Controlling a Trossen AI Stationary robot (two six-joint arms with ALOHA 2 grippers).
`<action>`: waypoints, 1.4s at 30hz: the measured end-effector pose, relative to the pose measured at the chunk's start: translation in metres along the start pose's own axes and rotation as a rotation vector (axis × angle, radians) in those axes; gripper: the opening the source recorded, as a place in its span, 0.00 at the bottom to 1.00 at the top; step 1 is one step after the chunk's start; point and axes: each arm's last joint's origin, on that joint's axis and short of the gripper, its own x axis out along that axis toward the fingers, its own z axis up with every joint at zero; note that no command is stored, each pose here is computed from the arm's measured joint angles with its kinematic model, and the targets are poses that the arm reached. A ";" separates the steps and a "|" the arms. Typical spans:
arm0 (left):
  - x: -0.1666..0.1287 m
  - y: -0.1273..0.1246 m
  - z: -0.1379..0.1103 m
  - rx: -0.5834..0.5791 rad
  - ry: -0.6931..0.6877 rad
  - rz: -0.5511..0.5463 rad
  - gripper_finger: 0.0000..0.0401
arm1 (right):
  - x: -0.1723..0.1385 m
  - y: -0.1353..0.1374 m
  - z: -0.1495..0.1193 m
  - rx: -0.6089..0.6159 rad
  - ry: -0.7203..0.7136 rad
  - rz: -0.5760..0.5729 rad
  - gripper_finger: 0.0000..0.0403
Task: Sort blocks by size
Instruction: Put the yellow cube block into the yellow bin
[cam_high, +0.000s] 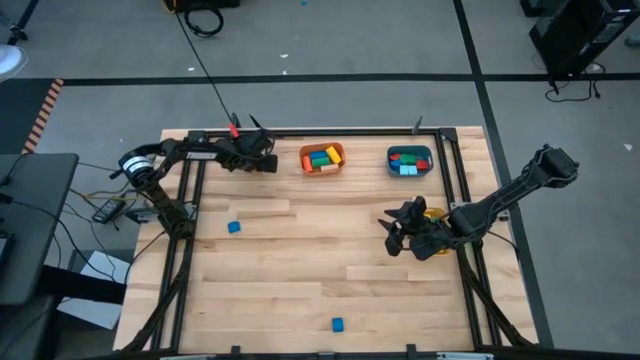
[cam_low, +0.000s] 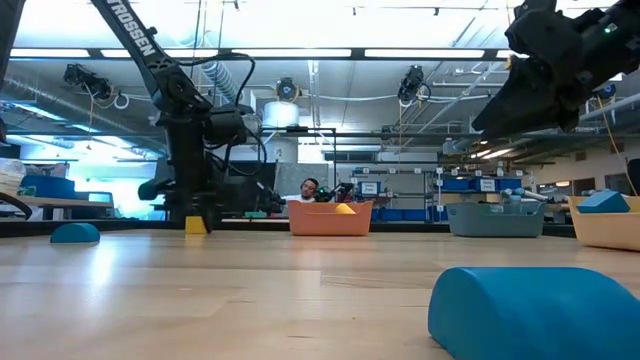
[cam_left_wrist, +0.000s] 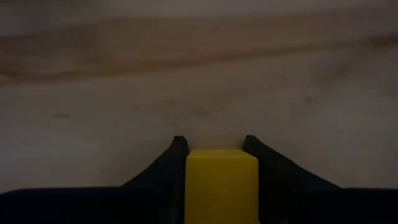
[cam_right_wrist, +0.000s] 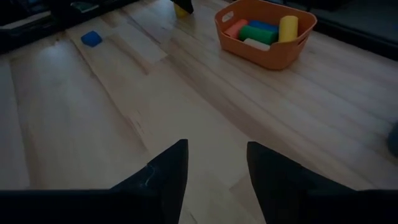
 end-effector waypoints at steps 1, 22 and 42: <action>-0.002 -0.003 -0.001 0.024 0.017 -0.028 0.33 | -0.001 -0.001 0.000 -0.009 0.005 -0.003 0.44; -0.114 -0.077 -0.067 0.256 -0.140 -0.592 0.36 | -0.041 0.020 -0.021 0.049 -0.026 0.137 0.28; -0.171 -0.123 -0.157 0.379 -0.222 -1.023 0.36 | 0.024 0.081 -0.048 -0.264 -0.257 0.120 0.32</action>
